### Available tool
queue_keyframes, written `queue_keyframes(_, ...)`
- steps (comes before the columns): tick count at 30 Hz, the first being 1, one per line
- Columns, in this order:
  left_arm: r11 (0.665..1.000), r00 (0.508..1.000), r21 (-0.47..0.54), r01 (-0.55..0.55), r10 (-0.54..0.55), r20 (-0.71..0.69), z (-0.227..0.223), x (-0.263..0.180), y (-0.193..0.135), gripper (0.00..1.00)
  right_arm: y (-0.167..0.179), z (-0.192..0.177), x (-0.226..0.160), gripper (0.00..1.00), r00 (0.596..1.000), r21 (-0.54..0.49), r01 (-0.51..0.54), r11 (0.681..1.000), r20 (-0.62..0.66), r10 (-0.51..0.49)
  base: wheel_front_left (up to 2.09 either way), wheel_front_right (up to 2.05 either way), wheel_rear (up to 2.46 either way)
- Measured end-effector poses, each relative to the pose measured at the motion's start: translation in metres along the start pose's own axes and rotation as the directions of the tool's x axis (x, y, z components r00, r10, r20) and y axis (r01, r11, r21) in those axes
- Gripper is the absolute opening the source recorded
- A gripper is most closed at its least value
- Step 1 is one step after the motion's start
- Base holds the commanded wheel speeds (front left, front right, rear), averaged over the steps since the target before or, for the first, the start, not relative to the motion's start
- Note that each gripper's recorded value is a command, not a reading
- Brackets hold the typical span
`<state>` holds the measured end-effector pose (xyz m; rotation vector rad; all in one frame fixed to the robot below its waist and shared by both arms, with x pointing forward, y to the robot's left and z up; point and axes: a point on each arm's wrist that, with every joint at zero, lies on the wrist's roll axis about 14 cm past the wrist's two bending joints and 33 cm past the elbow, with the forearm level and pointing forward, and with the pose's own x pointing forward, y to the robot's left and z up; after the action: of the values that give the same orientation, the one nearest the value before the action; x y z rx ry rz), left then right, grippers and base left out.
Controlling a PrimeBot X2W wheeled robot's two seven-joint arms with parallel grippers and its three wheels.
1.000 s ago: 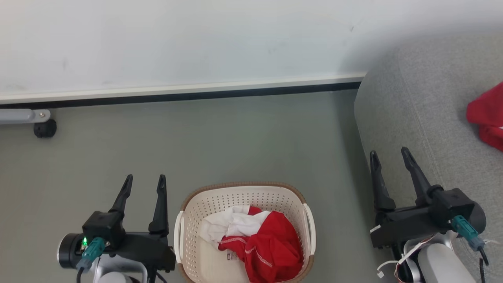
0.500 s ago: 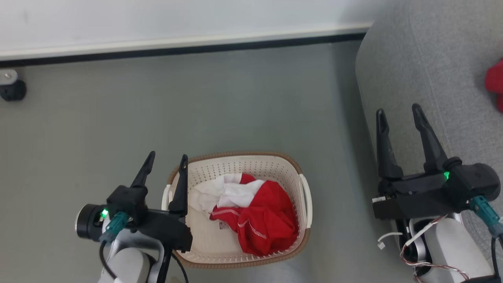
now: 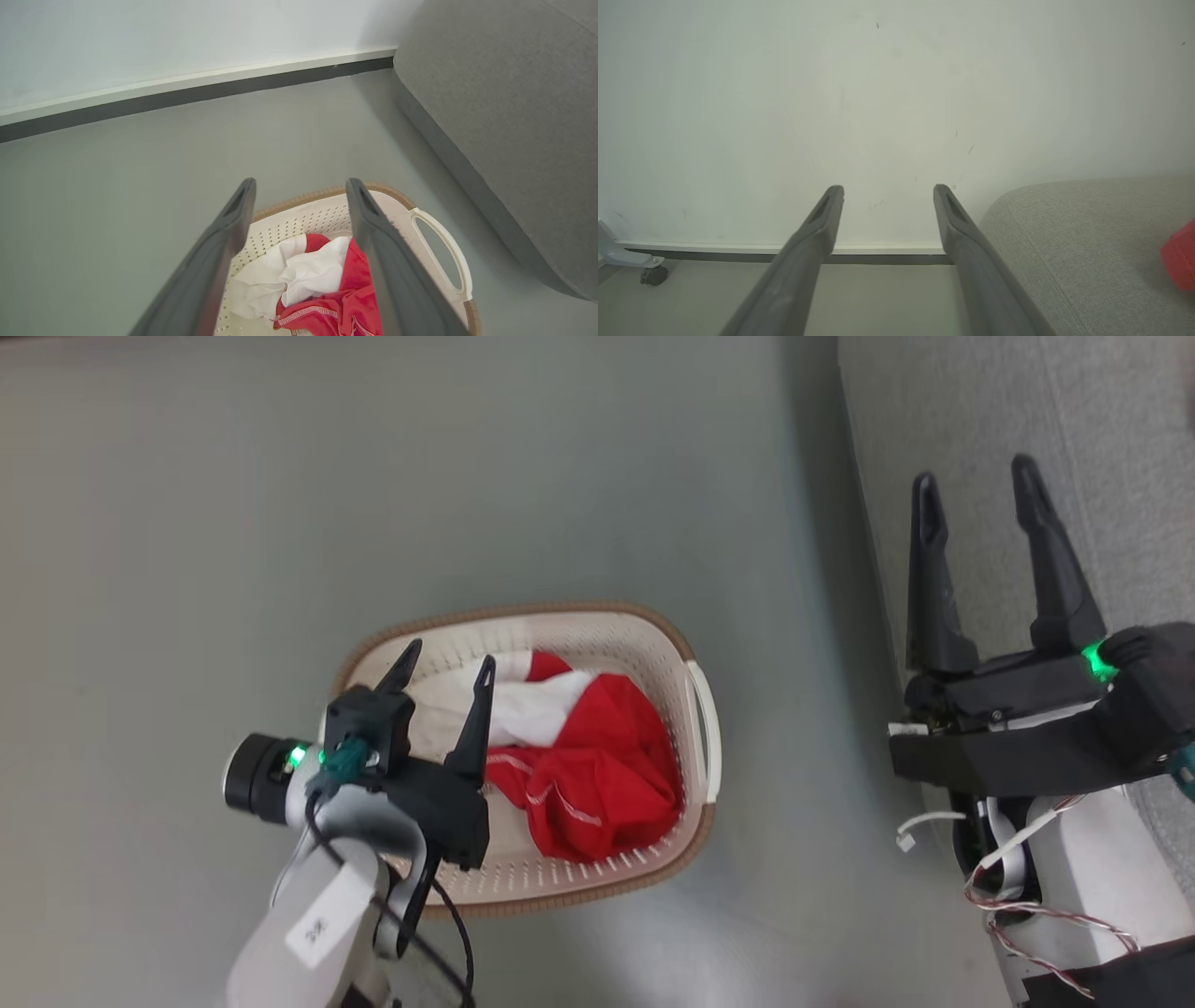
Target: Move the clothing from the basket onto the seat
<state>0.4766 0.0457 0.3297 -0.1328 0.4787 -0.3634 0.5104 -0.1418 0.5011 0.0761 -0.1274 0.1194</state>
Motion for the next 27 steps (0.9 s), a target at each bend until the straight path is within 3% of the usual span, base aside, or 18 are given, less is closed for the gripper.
queue_keyframes(12,0.995,0.953,-0.029,0.091,-0.095,-0.287,-0.085,0.053,-0.013,1.00,-0.017,-0.038,0.018,1.00,0.999,-0.008,0.038,0.999,-0.035,-0.039,0.00,0.00,0.00)
queue_keyframes(27,0.985,0.823,-0.144,0.099,-0.162,-0.545,-0.188,0.072,-0.023,1.00,-0.030,-0.102,0.014,1.00,0.985,-0.029,0.061,0.998,-0.160,-0.065,0.00,0.00,0.00)
